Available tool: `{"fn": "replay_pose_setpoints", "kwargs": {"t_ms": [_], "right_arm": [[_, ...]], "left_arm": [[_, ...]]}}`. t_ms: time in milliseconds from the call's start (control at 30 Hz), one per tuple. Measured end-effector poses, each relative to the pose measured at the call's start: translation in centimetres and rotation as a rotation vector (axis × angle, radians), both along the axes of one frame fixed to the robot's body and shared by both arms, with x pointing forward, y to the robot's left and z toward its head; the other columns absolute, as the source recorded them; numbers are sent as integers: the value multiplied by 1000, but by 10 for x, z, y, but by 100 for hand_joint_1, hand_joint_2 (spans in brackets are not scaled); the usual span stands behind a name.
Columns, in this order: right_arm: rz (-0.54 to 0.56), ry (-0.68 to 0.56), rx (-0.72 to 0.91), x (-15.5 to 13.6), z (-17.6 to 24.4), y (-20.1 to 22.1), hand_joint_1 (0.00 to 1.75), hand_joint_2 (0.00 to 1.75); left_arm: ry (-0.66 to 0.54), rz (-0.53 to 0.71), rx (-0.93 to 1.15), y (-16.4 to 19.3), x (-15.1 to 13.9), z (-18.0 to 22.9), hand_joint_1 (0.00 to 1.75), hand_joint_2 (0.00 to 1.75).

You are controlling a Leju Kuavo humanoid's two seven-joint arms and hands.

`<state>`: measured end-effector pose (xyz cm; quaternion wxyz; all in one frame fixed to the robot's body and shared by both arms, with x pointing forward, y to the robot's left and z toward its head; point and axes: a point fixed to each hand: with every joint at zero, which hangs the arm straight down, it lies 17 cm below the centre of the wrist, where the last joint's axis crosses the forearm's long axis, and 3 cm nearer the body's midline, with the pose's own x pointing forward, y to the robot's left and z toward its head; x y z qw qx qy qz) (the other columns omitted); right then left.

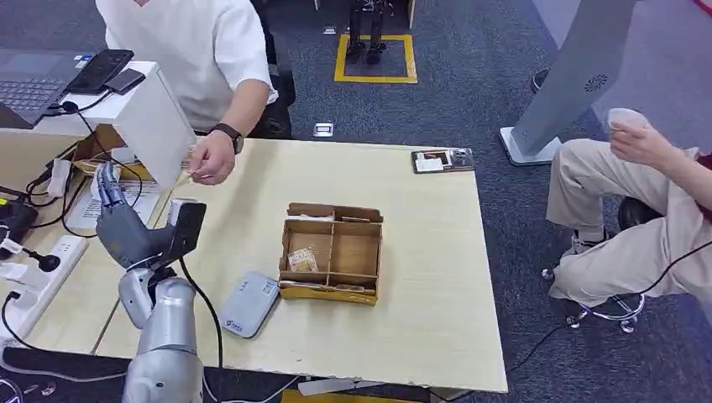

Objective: Pass the card to the sensor for recognition and then transmit it.

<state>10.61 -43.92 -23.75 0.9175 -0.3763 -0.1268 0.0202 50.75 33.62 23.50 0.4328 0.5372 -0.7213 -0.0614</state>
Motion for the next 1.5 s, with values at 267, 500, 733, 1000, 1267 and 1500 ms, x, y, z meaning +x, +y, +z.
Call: {"fn": "replay_pose_setpoints", "kwargs": {"t_ms": [267,500,733,1000,1267,1500], "right_arm": [[-13,-6,2,-1,0,0,0,175],[-32,-11,2,-8,0,-2,0,175],[-73,-10,3,-20,-1,-6,0,175],[-107,-3,5,-30,-3,-8,0,175],[-122,0,6,-35,-3,-8,0,175],[-126,0,7,-36,-3,-8,0,175]], "left_arm": [[-94,-22,-81,4,-9,6,0,175],[-208,-78,-245,-9,-40,1,0,175],[-361,-226,-215,-52,-76,49,0,175],[-429,-380,-128,-104,-117,76,0,175],[-438,-513,-111,-151,-154,79,0,175],[-440,-573,-121,-172,-169,79,0,175]]}}
